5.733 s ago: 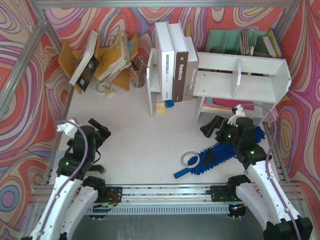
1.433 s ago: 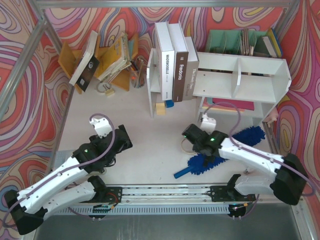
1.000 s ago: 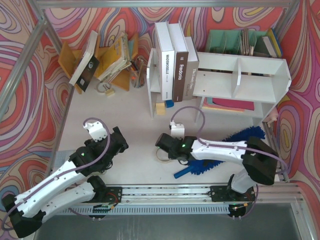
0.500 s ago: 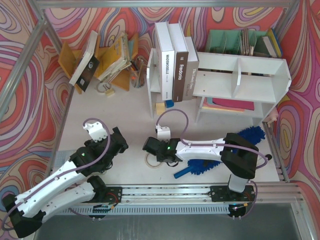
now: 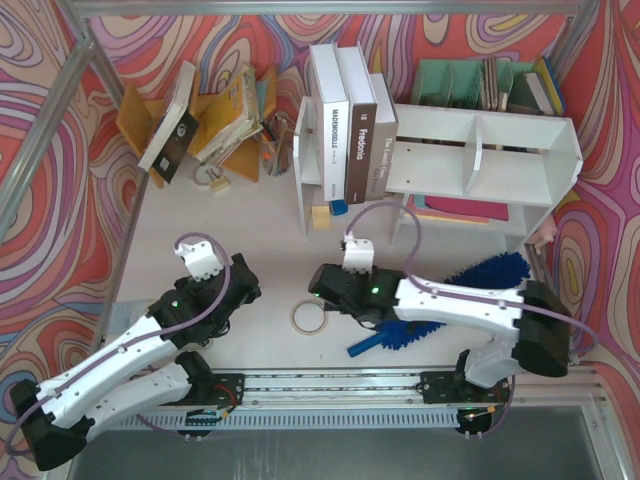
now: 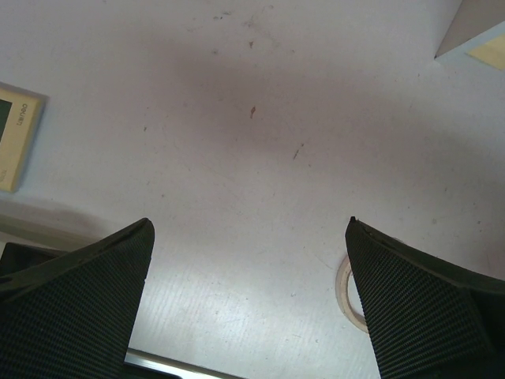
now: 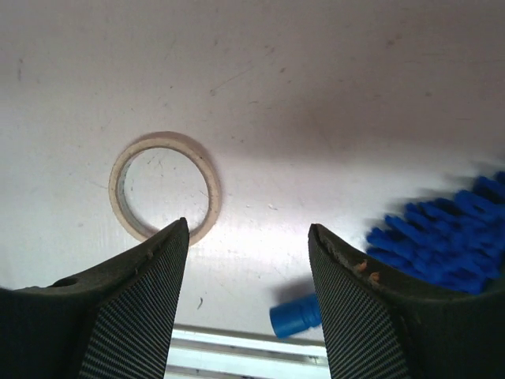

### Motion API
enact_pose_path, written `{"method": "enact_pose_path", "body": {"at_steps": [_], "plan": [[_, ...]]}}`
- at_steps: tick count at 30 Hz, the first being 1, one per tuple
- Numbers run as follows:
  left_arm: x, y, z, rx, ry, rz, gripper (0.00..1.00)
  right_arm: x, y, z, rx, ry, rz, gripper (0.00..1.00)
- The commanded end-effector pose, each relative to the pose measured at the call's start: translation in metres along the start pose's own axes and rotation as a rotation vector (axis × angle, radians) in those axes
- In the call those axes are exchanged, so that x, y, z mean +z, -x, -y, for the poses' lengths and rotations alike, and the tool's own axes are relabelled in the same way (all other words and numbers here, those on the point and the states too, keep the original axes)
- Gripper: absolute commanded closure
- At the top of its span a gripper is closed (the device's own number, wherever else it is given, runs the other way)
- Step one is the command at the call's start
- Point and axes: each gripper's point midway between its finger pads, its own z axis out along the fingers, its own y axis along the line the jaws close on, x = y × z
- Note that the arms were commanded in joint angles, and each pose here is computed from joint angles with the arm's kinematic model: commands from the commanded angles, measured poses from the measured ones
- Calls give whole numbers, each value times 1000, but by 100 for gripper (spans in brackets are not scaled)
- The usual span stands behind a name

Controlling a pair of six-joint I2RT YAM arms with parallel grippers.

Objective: Dust the bookshelf with a duster

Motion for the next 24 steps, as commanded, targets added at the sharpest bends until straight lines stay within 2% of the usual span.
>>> {"method": "enact_pose_path", "body": {"at_steps": [1, 10, 17, 24], "plan": [[2, -2, 6, 16, -17, -8, 2, -24, 2, 59, 24, -156, 24, 40], [3, -7, 10, 17, -27, -28, 2, -57, -16, 142, 128, -347, -4, 39], [4, -12, 10, 8, -32, -42, 2, -65, -23, 186, 235, -429, -4, 41], [4, -13, 13, 11, -41, -54, 2, -38, -20, 188, 306, -281, -48, 43]]}}
